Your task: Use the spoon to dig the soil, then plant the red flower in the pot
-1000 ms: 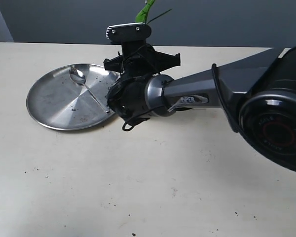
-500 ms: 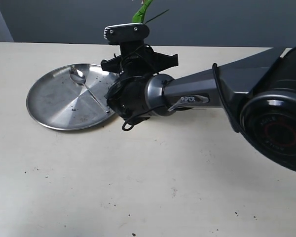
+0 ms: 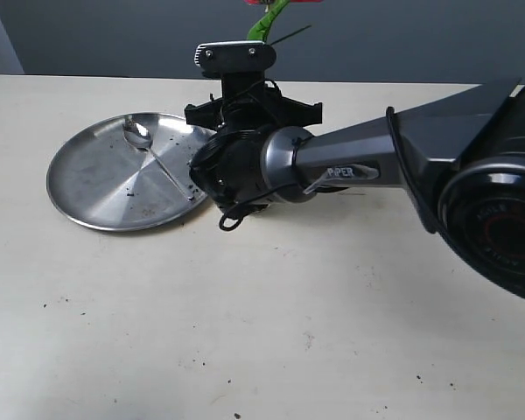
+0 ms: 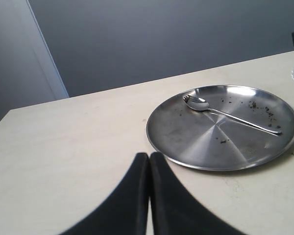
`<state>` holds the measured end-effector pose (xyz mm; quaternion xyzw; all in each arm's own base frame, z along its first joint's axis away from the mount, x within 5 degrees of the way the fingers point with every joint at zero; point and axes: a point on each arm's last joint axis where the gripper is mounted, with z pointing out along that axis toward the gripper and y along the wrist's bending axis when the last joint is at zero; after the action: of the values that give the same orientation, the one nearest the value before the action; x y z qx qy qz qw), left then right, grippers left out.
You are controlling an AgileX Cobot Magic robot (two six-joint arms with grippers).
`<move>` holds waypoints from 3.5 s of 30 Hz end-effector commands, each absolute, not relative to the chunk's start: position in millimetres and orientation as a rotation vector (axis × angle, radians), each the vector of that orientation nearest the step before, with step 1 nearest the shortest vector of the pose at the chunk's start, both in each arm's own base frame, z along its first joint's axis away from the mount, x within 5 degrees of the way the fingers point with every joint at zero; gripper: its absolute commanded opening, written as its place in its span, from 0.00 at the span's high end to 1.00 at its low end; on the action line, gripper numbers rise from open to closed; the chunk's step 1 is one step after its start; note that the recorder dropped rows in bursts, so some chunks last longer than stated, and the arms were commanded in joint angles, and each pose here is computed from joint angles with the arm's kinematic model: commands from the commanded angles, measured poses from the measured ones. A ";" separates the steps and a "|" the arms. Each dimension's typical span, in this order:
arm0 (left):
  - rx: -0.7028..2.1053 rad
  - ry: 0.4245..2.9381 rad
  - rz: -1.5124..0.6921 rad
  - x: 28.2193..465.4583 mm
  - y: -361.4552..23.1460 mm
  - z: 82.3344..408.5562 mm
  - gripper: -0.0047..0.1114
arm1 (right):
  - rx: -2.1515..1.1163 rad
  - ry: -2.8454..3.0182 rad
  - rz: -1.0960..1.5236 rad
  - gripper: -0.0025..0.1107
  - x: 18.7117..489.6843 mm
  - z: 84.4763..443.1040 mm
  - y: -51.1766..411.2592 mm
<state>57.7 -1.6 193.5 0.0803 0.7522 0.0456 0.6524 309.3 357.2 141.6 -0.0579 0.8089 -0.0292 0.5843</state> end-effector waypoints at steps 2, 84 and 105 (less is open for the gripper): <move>0.180 1.700 0.100 57.5 -1.7 193.6 0.96 | -0.126 2.144 0.043 0.98 289.6 95.3 363.4; 0.180 1.700 0.100 57.5 -1.7 193.6 0.96 | -0.104 1.775 -0.127 0.98 250.7 164.4 362.6; 0.180 1.700 0.100 57.5 -1.7 193.6 0.96 | -0.236 1.945 0.022 0.98 277.6 139.8 362.4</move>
<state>57.7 -1.6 193.5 0.0803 0.7522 0.0456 0.6524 276.9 363.6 155.8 -0.1136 0.8028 -0.0034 0.5854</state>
